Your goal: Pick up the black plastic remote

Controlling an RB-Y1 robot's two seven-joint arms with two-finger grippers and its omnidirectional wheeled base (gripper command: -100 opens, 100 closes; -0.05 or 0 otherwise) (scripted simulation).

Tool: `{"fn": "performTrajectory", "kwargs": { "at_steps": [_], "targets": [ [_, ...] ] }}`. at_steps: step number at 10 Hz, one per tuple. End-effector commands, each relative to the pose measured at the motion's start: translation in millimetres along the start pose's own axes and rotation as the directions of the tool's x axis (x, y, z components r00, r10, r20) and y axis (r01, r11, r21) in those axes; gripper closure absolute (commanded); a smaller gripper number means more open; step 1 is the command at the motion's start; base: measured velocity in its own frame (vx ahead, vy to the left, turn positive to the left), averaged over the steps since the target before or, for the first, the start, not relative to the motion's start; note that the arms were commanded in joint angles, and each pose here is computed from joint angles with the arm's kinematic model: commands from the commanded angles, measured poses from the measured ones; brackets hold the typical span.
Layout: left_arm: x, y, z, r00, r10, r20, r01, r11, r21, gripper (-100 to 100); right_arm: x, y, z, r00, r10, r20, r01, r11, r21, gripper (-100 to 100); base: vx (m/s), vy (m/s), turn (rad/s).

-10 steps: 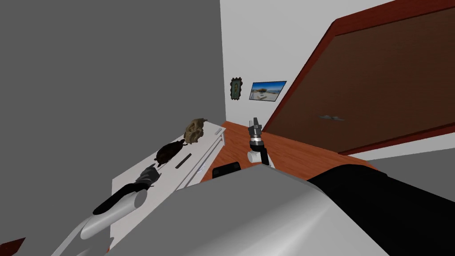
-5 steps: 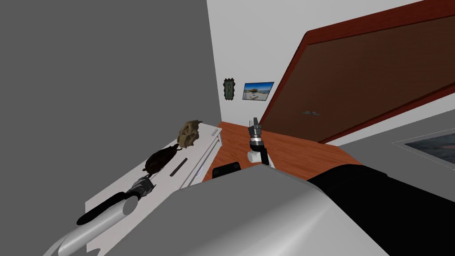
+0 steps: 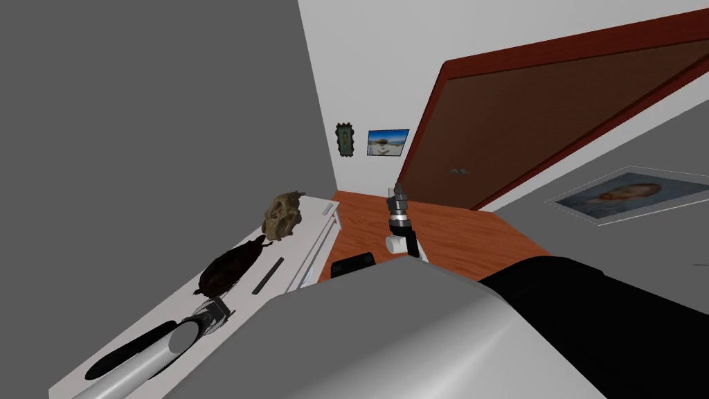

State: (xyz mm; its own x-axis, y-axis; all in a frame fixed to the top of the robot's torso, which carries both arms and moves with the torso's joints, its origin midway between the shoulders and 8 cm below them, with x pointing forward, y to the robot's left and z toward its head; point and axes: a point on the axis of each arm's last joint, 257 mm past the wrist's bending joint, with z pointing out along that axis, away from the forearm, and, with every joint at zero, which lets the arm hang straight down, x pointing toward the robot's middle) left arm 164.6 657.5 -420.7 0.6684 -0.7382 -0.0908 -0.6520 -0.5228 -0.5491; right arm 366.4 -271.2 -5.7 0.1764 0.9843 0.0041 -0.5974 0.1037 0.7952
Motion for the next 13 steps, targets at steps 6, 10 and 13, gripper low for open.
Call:
{"fn": "performTrajectory", "kwargs": {
  "at_steps": [6,10,13],
  "targets": [
    [-56.9,86,-0.3,0.978,-0.193,0.083,0.207,0.951,-0.231,-100,0,0,-0.1,1.0,0.0,0.0,0.0,1.0,0.0,0,0.039,0.025,-0.21],
    [-79.6,155,-13.3,0.929,-0.338,0.15,0.37,0.849,-0.376,-100,0,0,0.0,1.0,0.0,0.0,0.0,1.0,0.0,0,0.067,0.051,-0.278],
    [-84.3,178,-19.3,0.907,-0.382,0.175,0.42,0.806,-0.418,-100,0,0,-0.1,1.0,0.0,0.0,0.0,1.0,0.0,0,0.082,0.052,-0.116]
  ]
}}
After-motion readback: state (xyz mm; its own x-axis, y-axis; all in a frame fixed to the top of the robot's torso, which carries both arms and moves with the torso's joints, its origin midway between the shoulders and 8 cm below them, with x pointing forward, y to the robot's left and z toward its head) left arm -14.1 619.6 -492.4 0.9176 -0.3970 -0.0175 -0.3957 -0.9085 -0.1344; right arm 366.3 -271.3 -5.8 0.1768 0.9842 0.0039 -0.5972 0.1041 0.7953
